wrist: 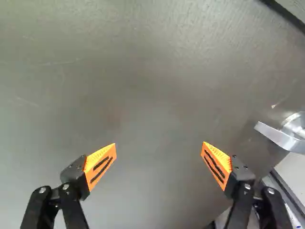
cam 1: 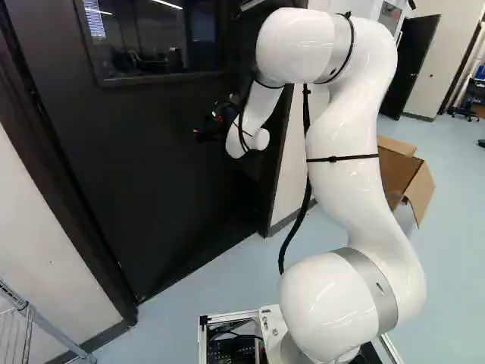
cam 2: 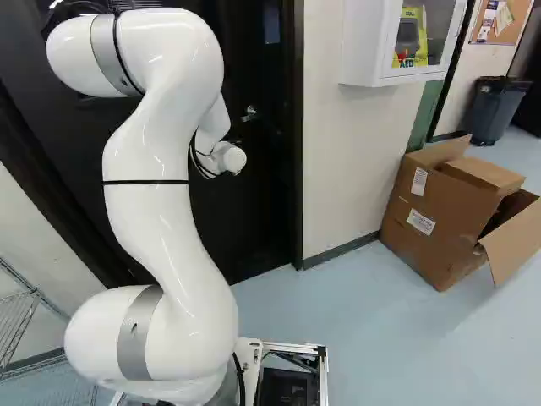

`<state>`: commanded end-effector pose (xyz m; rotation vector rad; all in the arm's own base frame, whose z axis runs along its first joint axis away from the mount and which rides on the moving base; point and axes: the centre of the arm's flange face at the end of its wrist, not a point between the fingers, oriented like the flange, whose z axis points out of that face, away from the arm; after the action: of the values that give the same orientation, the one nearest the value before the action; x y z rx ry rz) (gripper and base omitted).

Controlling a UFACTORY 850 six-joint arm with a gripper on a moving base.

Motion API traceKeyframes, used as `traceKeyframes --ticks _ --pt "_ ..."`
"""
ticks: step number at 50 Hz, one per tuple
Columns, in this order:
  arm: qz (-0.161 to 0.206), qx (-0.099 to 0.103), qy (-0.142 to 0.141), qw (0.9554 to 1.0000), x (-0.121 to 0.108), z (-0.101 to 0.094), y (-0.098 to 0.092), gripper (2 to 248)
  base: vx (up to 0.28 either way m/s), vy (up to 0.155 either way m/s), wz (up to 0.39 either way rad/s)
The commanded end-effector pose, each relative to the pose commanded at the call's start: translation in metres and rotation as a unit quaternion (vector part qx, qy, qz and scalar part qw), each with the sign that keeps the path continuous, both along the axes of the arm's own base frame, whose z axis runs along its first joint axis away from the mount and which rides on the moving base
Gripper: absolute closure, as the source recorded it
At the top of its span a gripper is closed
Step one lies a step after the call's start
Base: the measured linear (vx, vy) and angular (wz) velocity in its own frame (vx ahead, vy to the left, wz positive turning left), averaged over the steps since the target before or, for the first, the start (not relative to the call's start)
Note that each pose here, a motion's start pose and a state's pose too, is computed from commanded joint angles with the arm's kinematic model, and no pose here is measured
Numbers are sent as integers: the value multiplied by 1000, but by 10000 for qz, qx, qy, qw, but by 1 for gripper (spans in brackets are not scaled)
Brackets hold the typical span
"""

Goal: Open the door and move inside

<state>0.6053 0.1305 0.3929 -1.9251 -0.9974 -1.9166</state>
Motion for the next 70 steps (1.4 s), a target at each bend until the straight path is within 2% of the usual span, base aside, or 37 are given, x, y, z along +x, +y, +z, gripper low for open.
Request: traceKeyframes --ticks 12,22,70 --pt "162 -2 12 9999 -8 1 19 3 0 0 0" --pt "247 4 -25 9997 -1 -1 31 3 0 0 0" --pt "304 82 -474 9984 94 -19 58 3 -1 0 0"
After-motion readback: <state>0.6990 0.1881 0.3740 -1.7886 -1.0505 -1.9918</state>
